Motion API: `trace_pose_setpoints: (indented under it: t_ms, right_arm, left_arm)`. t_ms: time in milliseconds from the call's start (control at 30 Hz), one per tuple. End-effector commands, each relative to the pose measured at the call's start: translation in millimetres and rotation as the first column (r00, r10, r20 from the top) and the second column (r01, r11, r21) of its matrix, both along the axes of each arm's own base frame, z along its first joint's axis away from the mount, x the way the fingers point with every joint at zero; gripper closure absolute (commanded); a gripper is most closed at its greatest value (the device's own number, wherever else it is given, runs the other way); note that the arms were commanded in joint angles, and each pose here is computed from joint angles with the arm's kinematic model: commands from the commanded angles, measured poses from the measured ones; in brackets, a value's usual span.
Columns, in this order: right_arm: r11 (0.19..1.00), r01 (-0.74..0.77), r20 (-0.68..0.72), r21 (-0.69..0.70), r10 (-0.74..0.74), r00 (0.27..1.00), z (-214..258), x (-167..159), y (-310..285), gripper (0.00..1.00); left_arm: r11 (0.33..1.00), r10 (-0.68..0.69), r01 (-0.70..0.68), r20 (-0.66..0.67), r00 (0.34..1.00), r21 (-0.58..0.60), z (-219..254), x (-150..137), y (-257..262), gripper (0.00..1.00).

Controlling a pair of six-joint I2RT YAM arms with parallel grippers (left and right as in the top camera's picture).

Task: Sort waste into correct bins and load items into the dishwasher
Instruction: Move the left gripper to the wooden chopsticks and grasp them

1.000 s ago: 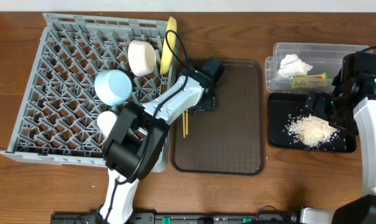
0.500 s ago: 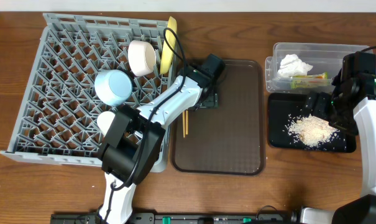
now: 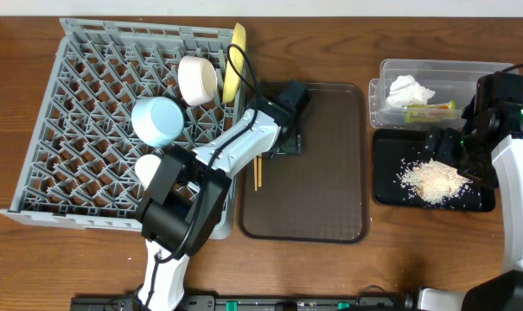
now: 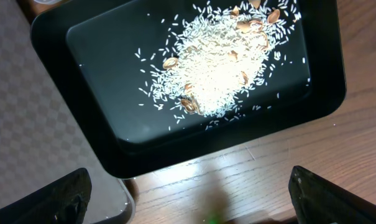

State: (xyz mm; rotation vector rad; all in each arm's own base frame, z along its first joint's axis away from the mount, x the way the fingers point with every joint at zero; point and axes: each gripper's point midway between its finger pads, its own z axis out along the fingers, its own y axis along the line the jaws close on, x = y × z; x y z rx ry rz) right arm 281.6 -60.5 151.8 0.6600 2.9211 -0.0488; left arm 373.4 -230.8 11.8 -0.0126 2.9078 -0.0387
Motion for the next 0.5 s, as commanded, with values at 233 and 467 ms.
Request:
trace_pose_setpoints:
  t_ms: [233, 467]
  right_arm:
    - [1.0, 0.0, 0.016, -0.007, 0.0, 1.0, 4.8, 1.2, -2.4, 0.01]
    - [1.0, 0.0, 0.016, -0.007, 0.0, 1.0, 4.8, 1.3, -2.5, 0.01]
  left_arm:
    - [1.0, -0.013, 0.013, -0.006, 1.0, -0.021, -4.0, -3.1, -6.2, 0.14]
    - [1.0, -0.019, 0.019, -0.005, 1.0, -0.016, -4.2, -4.5, -7.6, 0.13]
